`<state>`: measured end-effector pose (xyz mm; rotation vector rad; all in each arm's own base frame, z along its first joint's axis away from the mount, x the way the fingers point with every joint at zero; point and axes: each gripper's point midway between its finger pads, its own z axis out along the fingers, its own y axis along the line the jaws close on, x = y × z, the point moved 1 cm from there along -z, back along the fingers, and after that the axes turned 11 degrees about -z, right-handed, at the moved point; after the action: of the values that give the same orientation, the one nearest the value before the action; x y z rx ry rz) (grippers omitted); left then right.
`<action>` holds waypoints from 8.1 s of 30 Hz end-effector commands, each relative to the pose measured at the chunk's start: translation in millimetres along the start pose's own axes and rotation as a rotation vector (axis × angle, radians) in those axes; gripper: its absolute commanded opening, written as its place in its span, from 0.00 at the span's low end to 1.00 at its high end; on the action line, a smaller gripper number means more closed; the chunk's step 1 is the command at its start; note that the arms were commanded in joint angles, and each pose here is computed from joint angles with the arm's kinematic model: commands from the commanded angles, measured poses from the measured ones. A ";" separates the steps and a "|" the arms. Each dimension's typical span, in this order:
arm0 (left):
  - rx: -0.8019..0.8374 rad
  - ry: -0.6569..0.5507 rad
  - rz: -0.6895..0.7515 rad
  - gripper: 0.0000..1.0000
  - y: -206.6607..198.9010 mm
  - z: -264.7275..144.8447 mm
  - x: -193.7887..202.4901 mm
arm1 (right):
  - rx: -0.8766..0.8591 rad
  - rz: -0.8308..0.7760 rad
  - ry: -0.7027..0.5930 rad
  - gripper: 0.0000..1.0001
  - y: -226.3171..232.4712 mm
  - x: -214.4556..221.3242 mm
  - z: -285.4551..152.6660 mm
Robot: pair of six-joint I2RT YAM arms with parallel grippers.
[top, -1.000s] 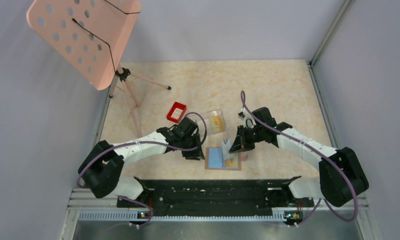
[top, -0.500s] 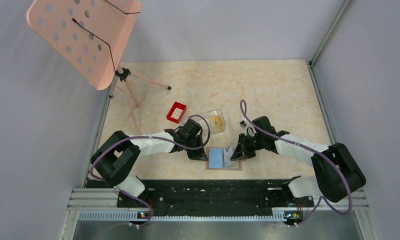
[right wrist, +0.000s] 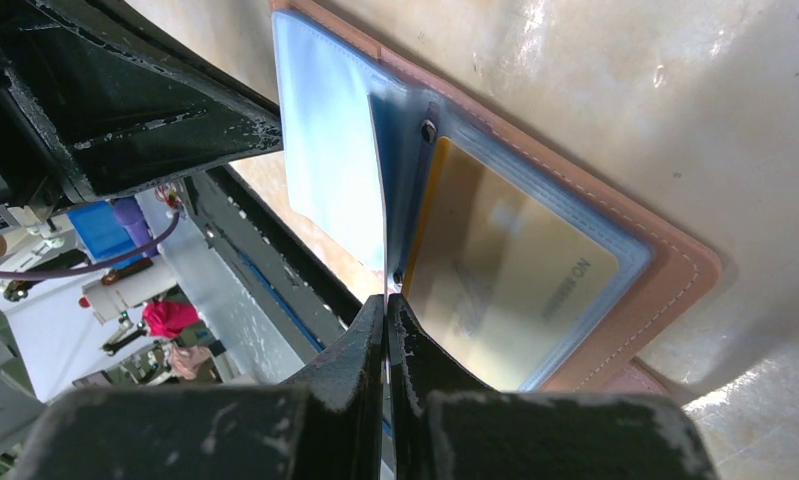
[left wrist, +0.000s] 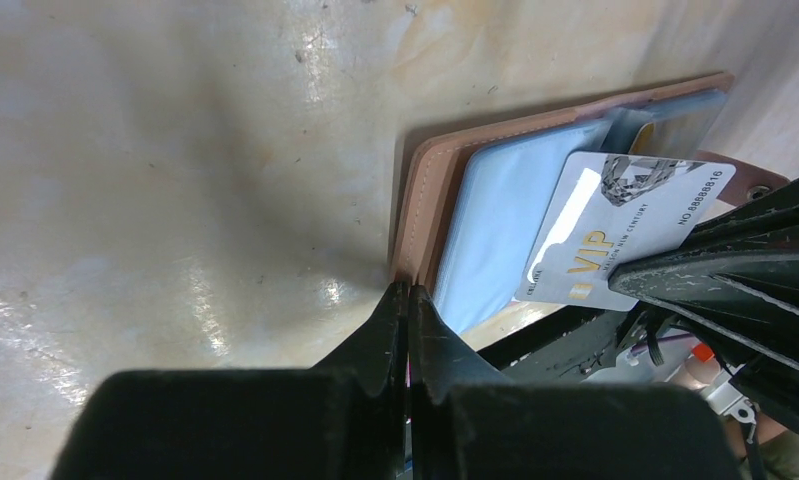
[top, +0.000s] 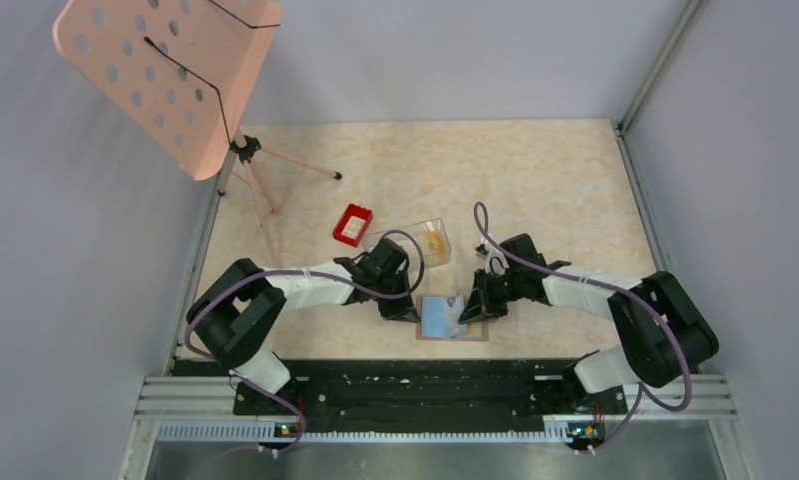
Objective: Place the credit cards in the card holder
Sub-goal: Insert the credit card into the card holder, then pick up the credit card from the storage box.
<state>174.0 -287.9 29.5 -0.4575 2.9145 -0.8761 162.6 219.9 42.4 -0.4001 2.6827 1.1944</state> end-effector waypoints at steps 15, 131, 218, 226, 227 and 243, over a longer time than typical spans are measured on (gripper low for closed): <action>-0.063 -0.001 0.000 0.00 8.5 8.3 0.3 | 0.070 0.000 -0.087 0.00 -7.7 -10.3 -13.4; -0.081 0.024 0.039 0.00 -23.8 14.4 -5.0 | 0.080 -0.125 0.061 0.20 26.0 -36.0 33.7; 0.023 -0.197 -0.027 0.46 -29.2 -72.2 -114.2 | 0.301 -0.375 -0.072 0.53 50.8 -174.1 -21.3; -0.074 -0.168 -0.037 0.27 -20.9 -58.3 -120.3 | 0.289 -0.282 0.014 0.45 26.6 -154.6 20.6; -0.083 -0.163 -0.037 0.26 -19.4 -56.3 -120.3 | 0.292 -0.280 0.024 0.45 24.4 -153.0 24.1; -0.121 -0.077 -0.005 0.08 -18.2 -30.1 -107.1 | 0.428 -0.324 0.160 0.49 -16.4 -123.0 62.2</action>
<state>279.0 -251.4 69.1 -0.5371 2.8762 -0.7026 288.6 278.4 40.4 -0.7831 2.7564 0.5982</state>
